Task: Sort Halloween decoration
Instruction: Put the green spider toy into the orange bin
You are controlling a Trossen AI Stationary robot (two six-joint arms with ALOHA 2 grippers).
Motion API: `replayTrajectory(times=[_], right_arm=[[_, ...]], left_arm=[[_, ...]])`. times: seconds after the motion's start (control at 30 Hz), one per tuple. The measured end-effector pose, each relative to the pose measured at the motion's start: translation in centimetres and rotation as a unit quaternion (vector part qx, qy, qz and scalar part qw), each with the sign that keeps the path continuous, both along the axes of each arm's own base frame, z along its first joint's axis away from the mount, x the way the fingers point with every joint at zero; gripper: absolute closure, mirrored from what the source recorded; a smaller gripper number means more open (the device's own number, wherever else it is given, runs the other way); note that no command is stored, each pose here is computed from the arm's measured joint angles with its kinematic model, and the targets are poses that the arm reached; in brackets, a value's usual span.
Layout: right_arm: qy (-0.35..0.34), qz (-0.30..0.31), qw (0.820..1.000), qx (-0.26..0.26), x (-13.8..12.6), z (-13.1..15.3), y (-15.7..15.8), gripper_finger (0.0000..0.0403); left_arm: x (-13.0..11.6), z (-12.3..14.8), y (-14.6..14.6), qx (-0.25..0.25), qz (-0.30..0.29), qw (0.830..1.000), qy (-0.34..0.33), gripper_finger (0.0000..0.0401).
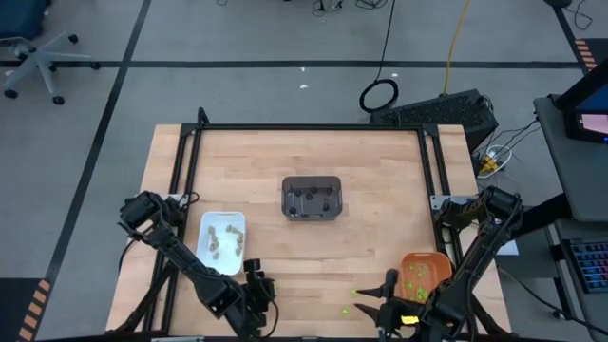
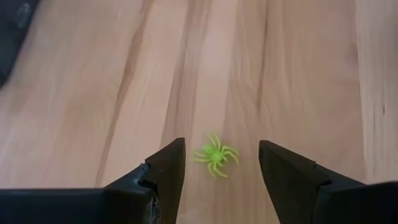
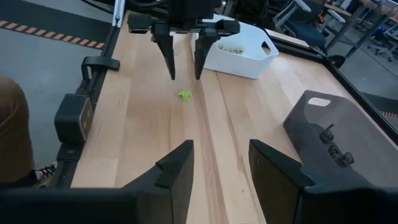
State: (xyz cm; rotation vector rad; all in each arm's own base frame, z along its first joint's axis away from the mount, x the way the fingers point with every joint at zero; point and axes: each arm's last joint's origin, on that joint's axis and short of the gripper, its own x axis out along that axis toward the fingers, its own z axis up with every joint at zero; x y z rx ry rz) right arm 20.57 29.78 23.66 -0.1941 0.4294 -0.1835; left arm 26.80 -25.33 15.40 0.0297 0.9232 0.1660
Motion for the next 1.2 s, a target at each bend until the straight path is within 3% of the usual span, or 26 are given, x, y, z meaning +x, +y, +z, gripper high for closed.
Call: replayTrajectory(times=[0.43, 0.83, 1.2], right_arm=[[0.001, -0.003, 1.0, -0.003, 0.3, 0.0, -0.2, 0.0264], [0.002, 0.0, 1.0, -0.007, 0.2, 0.0, -0.2, 0.0264], [0.003, 0.002, 1.0, -0.011, 0.2, 0.0, -0.2, 0.0264]], left_arm=[[0.2, -1.8, 1.8, -0.027, -0.003, 0.998, 0.058, 0.0208], [0.9, -2.2, 2.4, -0.061, -0.009, 0.994, 0.094, 0.0298], [1.3, -2.8, 2.1, -0.043, -0.044, 0.995, 0.082, 0.0395]])
